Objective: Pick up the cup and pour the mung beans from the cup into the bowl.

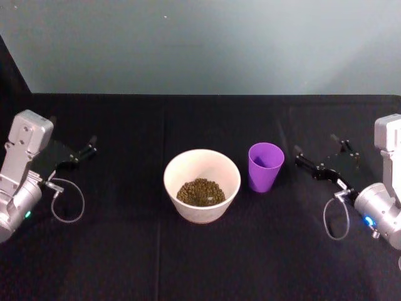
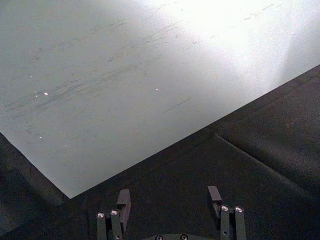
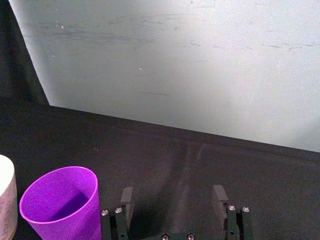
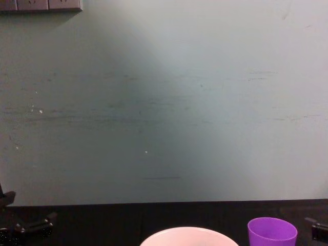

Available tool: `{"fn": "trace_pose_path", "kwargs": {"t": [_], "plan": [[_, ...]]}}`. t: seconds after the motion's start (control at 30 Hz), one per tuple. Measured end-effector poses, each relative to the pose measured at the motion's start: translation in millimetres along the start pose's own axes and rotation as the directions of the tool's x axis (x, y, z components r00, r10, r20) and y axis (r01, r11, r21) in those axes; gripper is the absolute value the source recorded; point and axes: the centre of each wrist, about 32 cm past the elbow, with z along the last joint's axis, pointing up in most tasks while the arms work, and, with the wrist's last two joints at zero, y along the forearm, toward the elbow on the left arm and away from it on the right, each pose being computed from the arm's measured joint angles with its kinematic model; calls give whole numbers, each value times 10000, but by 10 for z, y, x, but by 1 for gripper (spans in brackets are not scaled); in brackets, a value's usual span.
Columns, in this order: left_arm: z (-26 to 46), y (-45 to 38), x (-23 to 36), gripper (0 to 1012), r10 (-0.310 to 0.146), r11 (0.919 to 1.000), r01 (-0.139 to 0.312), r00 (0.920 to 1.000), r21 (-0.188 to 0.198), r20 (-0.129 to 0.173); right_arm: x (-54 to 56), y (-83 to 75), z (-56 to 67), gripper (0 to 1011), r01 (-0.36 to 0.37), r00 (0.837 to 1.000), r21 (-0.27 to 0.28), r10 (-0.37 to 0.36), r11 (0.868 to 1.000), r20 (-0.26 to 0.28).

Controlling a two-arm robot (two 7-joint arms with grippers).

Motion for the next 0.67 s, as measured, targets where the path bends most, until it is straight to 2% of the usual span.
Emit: {"fn": "trace_pose_path", "kwargs": {"t": [0.67], "plan": [[0,0,0,1000,0,10000,0,10000,0,-1,3,1,2,1002,-15,10000,-6,15,10000,4]]}}
